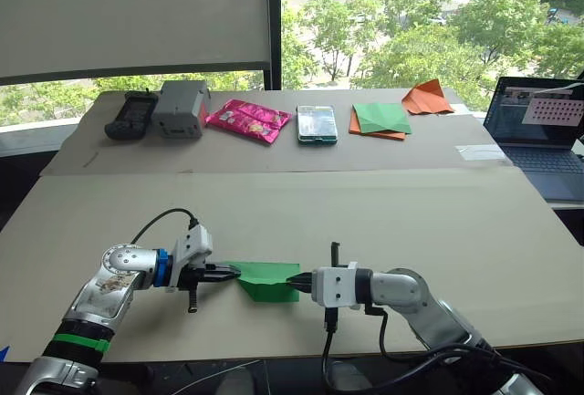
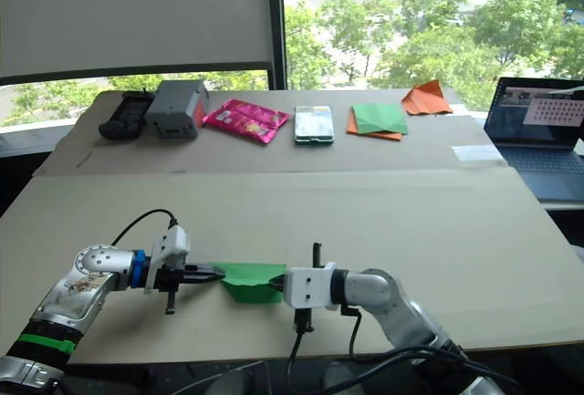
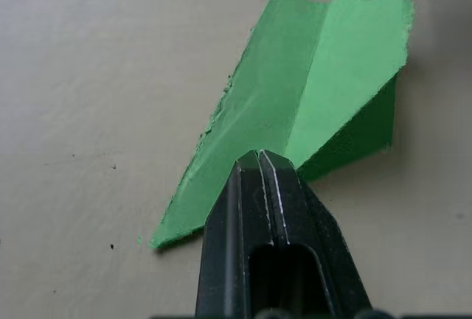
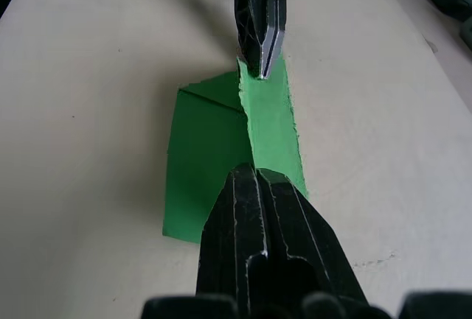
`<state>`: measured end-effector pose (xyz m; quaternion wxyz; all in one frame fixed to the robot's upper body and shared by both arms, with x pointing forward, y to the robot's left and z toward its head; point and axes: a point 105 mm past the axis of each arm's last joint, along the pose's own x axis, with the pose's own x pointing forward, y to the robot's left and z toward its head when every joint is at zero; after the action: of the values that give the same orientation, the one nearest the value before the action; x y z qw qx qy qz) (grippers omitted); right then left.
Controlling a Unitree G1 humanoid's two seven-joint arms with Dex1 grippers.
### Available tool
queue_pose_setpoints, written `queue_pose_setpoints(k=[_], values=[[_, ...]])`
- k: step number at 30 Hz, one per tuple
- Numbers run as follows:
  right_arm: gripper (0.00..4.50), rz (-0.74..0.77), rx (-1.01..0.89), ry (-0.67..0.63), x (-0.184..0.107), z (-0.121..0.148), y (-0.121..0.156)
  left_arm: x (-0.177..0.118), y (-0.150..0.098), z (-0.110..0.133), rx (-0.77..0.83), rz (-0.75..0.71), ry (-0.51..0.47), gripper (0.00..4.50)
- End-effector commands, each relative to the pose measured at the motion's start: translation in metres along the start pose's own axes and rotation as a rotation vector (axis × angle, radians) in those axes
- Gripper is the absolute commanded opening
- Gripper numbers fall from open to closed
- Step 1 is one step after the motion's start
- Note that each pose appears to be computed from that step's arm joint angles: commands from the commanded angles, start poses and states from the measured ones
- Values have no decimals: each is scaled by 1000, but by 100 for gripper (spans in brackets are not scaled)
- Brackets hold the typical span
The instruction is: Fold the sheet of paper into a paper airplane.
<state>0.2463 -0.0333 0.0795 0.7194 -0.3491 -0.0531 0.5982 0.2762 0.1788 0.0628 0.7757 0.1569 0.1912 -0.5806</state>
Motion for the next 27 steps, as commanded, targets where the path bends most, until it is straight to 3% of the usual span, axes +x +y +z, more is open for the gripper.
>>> queue_pose_setpoints(k=[1,10,19,27], values=[[0,-25,-12,-30,-3,11,-6,1,4,4,46,14,5,1],[0,61,121,-1,7,7,-6,3,1,-3,101,-3,48,1],[0,-4,283,-54,15,19,-43,3,-2,-5,116,-4,56,1],[0,-9,343,32,23,-1,-37,4,-5,-1,120,-3,42,1]])
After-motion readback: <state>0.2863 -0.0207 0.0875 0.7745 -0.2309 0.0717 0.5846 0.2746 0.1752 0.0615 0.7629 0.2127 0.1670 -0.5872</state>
